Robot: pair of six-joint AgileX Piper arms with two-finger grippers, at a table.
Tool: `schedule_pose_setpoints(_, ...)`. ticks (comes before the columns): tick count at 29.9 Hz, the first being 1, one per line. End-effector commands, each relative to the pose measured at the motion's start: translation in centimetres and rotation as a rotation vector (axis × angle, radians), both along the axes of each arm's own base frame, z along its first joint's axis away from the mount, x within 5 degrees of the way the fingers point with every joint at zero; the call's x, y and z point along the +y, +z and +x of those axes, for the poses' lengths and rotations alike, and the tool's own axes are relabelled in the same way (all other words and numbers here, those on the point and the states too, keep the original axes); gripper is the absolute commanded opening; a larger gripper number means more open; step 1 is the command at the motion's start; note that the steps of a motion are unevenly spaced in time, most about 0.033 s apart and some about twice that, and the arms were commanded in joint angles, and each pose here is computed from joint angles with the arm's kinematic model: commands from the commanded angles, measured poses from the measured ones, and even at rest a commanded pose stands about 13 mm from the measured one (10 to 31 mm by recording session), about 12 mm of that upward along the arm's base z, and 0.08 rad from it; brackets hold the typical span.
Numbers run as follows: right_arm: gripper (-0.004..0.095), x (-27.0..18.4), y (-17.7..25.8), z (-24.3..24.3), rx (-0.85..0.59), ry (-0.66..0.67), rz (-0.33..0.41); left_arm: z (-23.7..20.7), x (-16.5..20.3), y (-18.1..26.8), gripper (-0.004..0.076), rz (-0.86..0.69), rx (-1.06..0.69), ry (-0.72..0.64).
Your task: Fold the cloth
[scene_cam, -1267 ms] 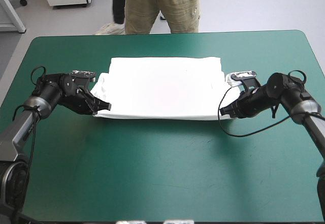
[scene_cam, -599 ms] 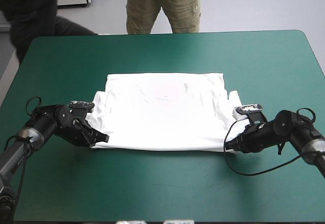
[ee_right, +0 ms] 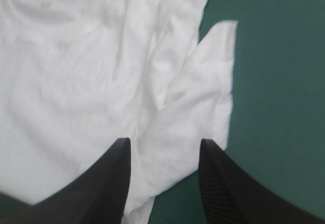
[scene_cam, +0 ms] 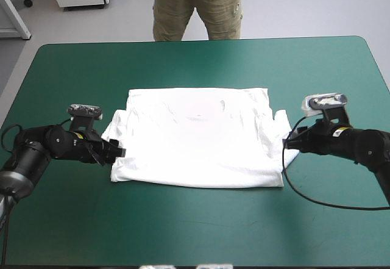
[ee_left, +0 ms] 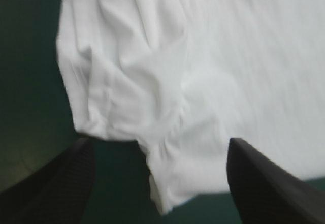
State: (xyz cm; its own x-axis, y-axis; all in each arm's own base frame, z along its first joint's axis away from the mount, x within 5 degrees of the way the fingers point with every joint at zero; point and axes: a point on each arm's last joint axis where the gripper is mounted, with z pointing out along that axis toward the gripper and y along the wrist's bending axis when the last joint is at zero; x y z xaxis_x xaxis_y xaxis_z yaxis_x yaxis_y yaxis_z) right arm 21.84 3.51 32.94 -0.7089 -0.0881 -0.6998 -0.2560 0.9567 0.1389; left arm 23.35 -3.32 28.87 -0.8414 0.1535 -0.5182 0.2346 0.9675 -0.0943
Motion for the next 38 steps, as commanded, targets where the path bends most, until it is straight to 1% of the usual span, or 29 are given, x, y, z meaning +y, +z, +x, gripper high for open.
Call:
schedule_pose_setpoints(1,0.0417,-1.5,2.7,1.0,-0.061,-0.076,-0.01,0.6,0.0,3.4,0.0532,-0.054,-0.195,0.058)
schedule_pose_setpoints(7,0.0424,-2.7,-0.2,5.3,0.025,-0.122,-0.017,1.1,-0.6,3.6,0.0532,-0.143,-0.199,0.077)
schedule_pose_setpoints(11,0.0424,-2.8,-3.2,8.5,0.132,-0.11,-0.025,1.1,-0.6,3.7,0.0532,-0.14,-0.208,0.069)
schedule_pose_setpoints(16,0.0424,-2.5,-6.2,11.8,0.23,-0.085,0.003,1.2,-0.6,3.5,0.0531,-0.137,-0.195,0.064)
schedule_pose_setpoints(19,0.0424,-1.8,-7.4,13.1,0.258,-0.061,0.004,1.2,-0.6,3.5,0.0531,-0.137,-0.195,0.064)
schedule_pose_setpoints(24,0.0422,-0.1,-9.4,14.4,0.304,-0.003,-0.021,1.2,-0.6,3.5,0.0531,-0.137,-0.195,0.064)
schedule_pose_setpoints(28,0.0408,0.2,-11.1,14.8,0.349,-0.005,-0.021,1.1,-0.6,3.4,0.0531,-0.136,-0.177,0.059)
schedule_pose_setpoints(30,0.0342,0.2,-11.5,15.0,0.358,-0.011,-0.022,1.0,-0.7,3.3,0.0531,-0.132,-0.163,0.054)
schedule_pose_setpoints(31,0.0284,0.2,-11.6,15.0,0.36,-0.011,-0.022,0.9,-0.6,3.2,0.0531,-0.128,-0.157,0.051)
schedule_pose_setpoints(32,0.0211,0.2,-11.6,15.0,0.36,-0.011,-0.022,0.9,-0.6,3.2,0.0531,-0.125,-0.15,0.048)
schedule_pose_setpoints(34,0.0032,0.2,-11.6,15.0,0.361,-0.007,-0.03,0.8,-0.6,3.2,0.0529,-0.123,-0.143,0.046)
schedule_pose_setpoints(35,-0.0018,0.1,-11.6,15.0,0.361,-0.005,-0.037,0.8,-0.6,3.1,0.0528,-0.121,-0.141,0.045)
schedule_pose_setpoints(38,-0.0008,0.1,-11.4,15.0,0.351,-0.008,-0.043,0.8,-0.6,3.1,0.0528,-0.111,-0.14,0.042)
